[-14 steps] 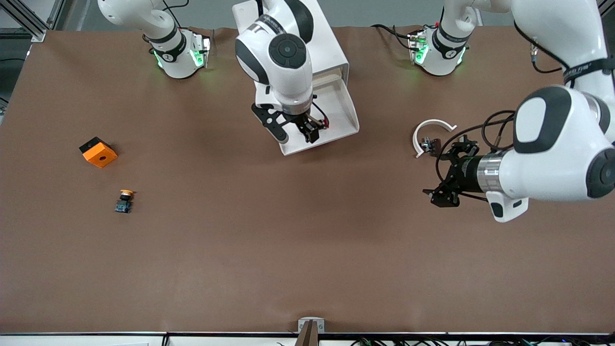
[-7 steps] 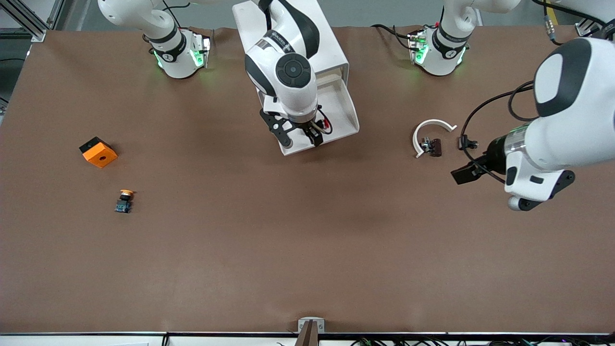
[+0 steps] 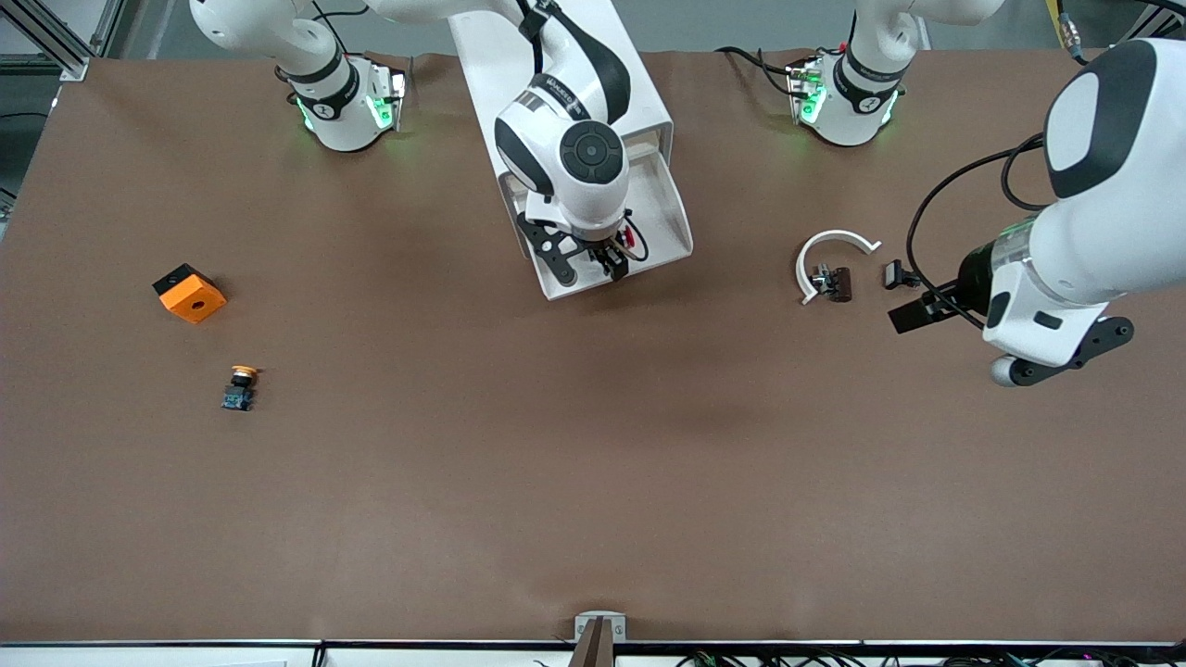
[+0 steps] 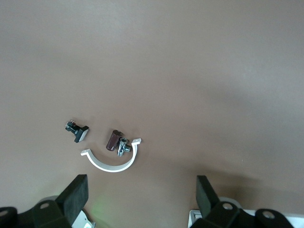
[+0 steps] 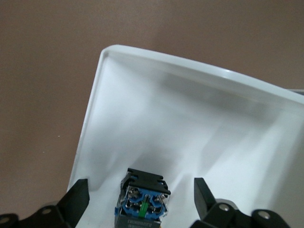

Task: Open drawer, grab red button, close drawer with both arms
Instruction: 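Lift the red button out of the drawer with the right gripper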

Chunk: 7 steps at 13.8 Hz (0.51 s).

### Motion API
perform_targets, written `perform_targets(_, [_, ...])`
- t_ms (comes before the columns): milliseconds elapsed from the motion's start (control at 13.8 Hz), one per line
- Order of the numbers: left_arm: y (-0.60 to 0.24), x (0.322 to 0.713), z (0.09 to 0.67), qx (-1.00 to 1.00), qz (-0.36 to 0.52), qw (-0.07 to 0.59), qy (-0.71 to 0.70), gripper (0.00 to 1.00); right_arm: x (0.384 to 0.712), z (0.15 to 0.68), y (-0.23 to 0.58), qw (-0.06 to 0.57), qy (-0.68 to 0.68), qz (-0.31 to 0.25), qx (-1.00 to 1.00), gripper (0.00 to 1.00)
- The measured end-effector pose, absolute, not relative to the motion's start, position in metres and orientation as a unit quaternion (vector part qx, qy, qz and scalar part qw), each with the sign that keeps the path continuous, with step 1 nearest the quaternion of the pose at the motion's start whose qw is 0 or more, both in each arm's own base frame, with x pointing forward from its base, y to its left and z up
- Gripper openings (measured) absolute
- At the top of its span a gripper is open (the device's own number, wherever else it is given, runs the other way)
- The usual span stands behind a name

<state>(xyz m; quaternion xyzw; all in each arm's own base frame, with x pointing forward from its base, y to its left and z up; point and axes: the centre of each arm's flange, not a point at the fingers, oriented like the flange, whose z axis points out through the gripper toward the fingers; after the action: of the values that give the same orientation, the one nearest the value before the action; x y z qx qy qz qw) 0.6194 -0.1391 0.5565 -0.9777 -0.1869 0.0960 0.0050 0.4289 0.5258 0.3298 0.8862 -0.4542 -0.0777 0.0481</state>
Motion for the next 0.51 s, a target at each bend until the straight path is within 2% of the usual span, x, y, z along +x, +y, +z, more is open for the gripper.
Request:
perform_targets(290, [-0.165, 0.613, 0.559, -0.982, 0.095, -0.001, -0.163, 1.00, 0.429, 0.331, 0.527, 0.047, -0.454, -0.077, 0.886, 0.44])
perform_targets(507, [-0.170, 0.610, 0.568, -0.984, 0.082, -0.009, -0.157, 1.00, 0.429, 0.332, 0.528, 0.045, -0.453, -0.077, 0.887, 0.42])
